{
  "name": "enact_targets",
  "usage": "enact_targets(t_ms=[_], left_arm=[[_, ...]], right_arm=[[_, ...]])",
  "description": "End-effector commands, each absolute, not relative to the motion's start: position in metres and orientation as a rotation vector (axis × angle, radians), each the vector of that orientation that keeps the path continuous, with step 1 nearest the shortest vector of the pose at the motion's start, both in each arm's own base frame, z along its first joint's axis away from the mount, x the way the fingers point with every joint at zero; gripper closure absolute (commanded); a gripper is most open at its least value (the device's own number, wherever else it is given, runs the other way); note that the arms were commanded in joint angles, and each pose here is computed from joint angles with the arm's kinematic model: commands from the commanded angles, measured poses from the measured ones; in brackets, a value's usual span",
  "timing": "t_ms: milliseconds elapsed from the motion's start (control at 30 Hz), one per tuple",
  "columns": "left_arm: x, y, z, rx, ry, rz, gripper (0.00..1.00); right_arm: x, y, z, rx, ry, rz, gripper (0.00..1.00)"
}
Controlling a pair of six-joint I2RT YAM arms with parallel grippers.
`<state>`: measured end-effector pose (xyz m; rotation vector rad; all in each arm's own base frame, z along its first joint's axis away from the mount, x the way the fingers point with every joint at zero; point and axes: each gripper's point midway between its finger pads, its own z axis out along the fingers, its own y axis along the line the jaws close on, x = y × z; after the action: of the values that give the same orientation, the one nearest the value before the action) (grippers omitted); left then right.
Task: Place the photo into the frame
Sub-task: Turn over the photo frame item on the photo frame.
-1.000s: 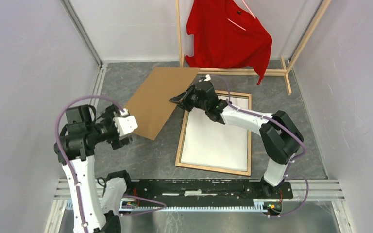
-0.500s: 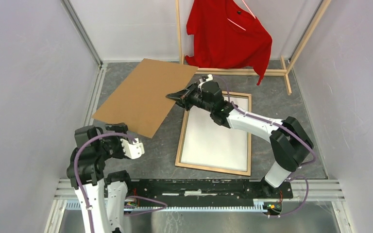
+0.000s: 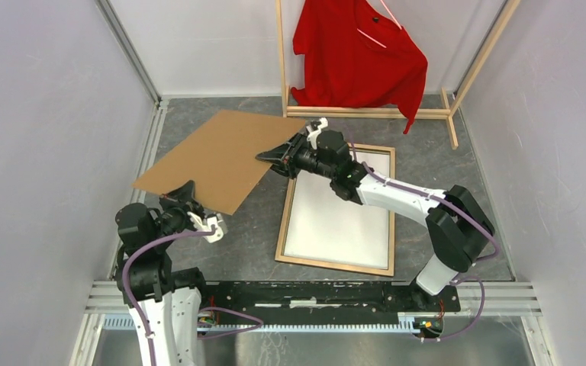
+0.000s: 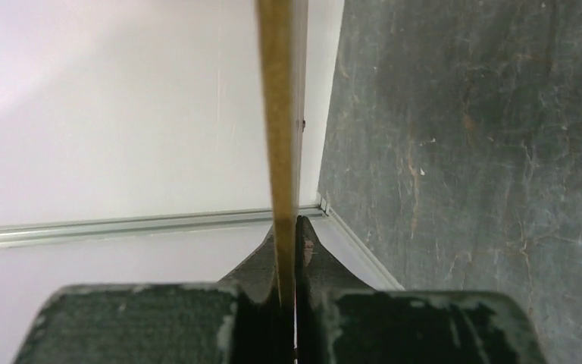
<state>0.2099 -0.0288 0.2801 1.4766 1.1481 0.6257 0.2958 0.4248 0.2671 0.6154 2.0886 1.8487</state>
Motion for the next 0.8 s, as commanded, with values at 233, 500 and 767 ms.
enact_targets(t_ms=[233,500,767], left_arm=[[0.241,-0.025,0.361,1.305,1.078,0.645,0.98],[0.232,-0.034,0.343,1.49,1.207,0.46,0.98],[0.212,-0.037,0.313,1.646,1.279,0.364,0.98]], right_arm=[[0.269,0.373,0.288,-0.573,1.946,1.494,0.16],[0.283,0.317,0.304,-0.988,1.638,0.936,0.09],[0.267,0.32,0.337,-1.283,1.077,0.607,0.02]])
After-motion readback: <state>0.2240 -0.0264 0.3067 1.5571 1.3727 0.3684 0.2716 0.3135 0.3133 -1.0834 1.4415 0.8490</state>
